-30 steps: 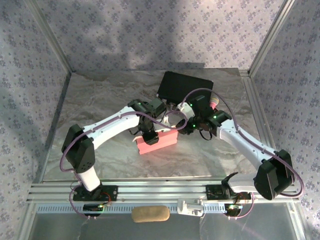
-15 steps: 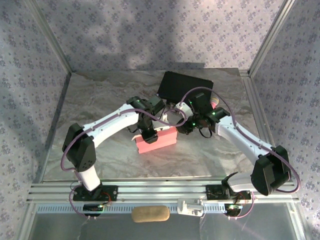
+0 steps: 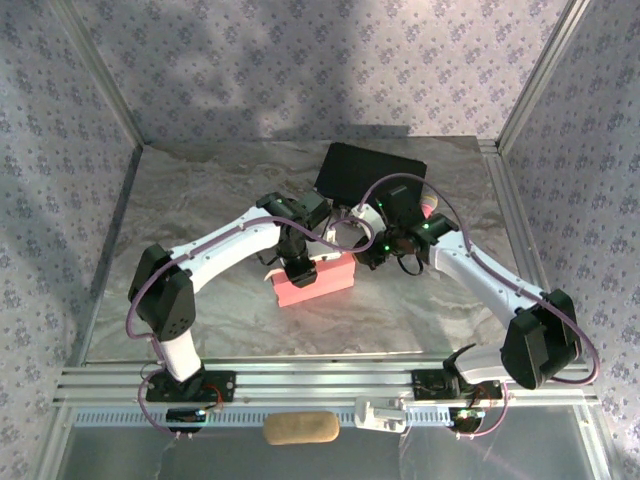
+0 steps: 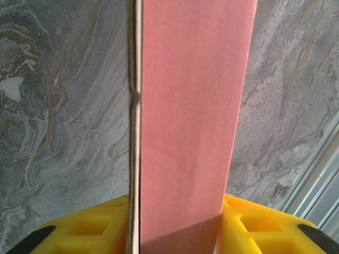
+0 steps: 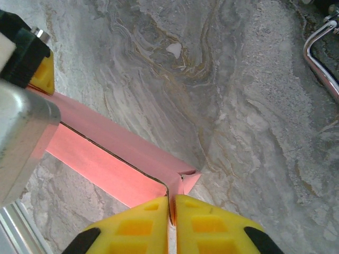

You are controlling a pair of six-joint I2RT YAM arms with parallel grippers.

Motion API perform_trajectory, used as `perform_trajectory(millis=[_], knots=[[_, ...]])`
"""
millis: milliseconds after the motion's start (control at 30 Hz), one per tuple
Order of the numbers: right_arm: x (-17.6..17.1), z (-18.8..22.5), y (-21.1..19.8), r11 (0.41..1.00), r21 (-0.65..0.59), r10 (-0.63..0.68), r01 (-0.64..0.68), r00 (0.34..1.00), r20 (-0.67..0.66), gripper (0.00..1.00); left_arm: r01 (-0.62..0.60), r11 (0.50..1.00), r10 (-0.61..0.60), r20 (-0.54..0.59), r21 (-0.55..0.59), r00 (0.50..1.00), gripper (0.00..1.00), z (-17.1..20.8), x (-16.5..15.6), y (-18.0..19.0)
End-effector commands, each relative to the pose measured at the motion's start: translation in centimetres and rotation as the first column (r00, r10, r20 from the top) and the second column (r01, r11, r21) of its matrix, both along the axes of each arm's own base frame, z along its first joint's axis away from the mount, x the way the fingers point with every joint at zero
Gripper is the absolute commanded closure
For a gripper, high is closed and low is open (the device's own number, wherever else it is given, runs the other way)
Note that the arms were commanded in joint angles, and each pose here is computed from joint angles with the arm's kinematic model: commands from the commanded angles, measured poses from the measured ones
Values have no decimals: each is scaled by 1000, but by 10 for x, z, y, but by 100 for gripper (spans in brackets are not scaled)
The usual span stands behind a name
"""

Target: Fold the paper box

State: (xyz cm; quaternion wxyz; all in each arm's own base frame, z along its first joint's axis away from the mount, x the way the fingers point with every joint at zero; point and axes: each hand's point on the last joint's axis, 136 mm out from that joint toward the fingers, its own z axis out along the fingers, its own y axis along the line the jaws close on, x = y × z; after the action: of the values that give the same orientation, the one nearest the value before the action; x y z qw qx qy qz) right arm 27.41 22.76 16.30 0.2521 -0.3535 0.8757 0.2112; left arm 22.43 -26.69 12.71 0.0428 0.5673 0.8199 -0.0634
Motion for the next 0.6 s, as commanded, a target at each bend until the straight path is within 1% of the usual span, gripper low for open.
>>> perform_trajectory(millis=[0, 233, 333, 400, 567], knots=[[4, 5, 0, 1000, -28, 1, -1, 1000, 19, 93, -5, 999, 5, 3, -34, 1000, 60, 10, 3, -4], [0, 9, 7, 999, -48, 7, -5, 999, 42, 100, -87, 986, 91, 27, -142, 995, 55, 24, 9, -8], [-2, 11, 7, 999, -50, 1, 1, 999, 38, 100, -121, 976, 128, 29, -182, 991, 53, 27, 10, -5], [-3, 11, 8, 999, -49, -4, 6, 999, 37, 100, -135, 974, 142, 23, -182, 990, 53, 25, 9, -1], [-5, 12, 13, 999, -37, -18, 19, 999, 29, 100, -163, 975, 167, 13, -153, 986, 56, 16, 9, 5]])
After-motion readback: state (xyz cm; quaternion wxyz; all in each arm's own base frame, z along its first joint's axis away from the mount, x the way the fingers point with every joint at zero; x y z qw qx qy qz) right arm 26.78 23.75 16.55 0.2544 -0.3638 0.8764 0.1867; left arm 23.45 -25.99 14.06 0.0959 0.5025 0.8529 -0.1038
